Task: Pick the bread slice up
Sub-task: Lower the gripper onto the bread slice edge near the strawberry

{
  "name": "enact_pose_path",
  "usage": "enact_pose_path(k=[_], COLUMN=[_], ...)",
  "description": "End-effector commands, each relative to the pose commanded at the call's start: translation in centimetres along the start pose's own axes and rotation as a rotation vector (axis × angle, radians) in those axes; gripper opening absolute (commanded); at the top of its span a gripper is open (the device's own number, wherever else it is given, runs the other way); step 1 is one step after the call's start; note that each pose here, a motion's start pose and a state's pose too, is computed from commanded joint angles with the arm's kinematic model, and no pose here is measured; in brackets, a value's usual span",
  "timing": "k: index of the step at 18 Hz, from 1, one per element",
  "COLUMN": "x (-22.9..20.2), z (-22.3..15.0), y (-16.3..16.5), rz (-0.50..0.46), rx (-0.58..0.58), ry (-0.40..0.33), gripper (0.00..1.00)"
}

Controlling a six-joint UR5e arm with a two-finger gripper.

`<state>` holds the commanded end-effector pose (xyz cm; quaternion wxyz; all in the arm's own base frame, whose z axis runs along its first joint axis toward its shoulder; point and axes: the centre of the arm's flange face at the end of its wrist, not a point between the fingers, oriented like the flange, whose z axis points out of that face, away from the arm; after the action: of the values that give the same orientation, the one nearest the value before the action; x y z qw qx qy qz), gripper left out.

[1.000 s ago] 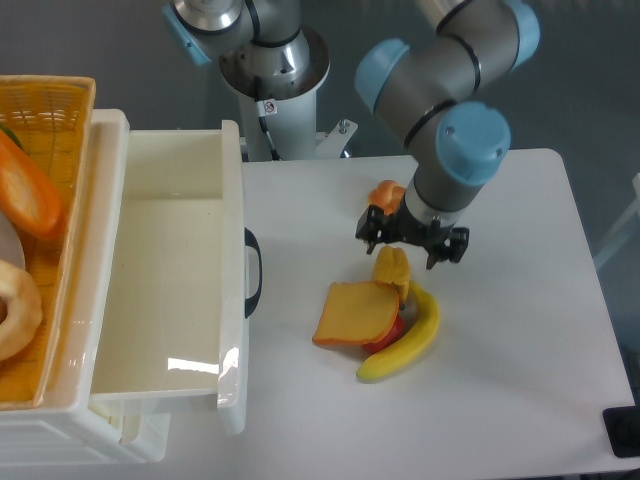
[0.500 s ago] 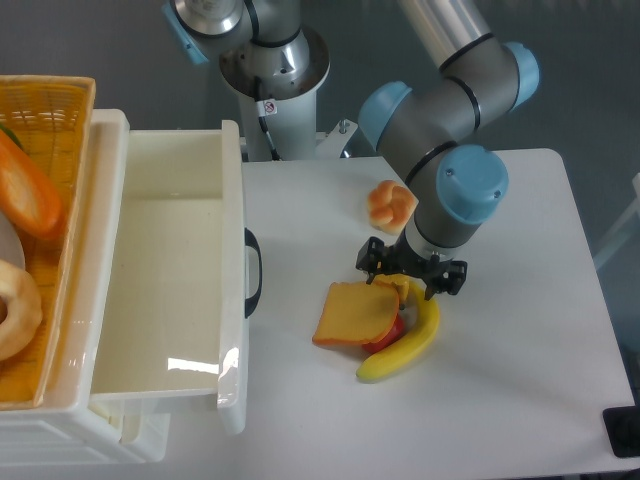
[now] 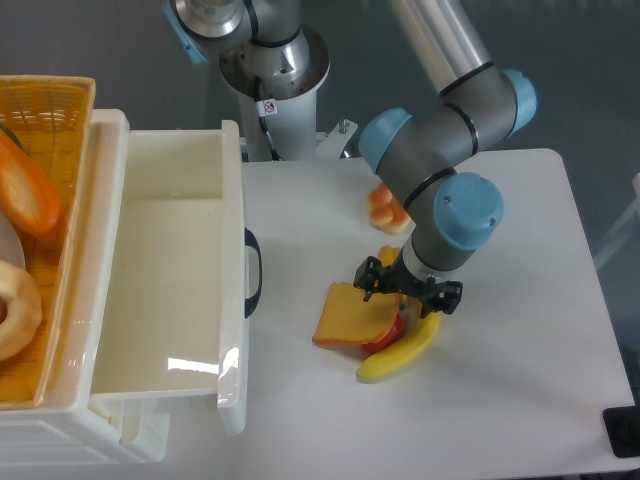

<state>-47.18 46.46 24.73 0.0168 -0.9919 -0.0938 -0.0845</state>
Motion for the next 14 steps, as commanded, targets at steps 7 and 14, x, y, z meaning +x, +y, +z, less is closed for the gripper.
enact_pose_path(k=[7,14], x=[1.2,1.6], z=[0.7,0.5], y=[-0.6,-0.7], rz=[0.015,0.019], rx=[0.002,0.003], ry=[0.02,0.017], gripper=[0.78,0.24])
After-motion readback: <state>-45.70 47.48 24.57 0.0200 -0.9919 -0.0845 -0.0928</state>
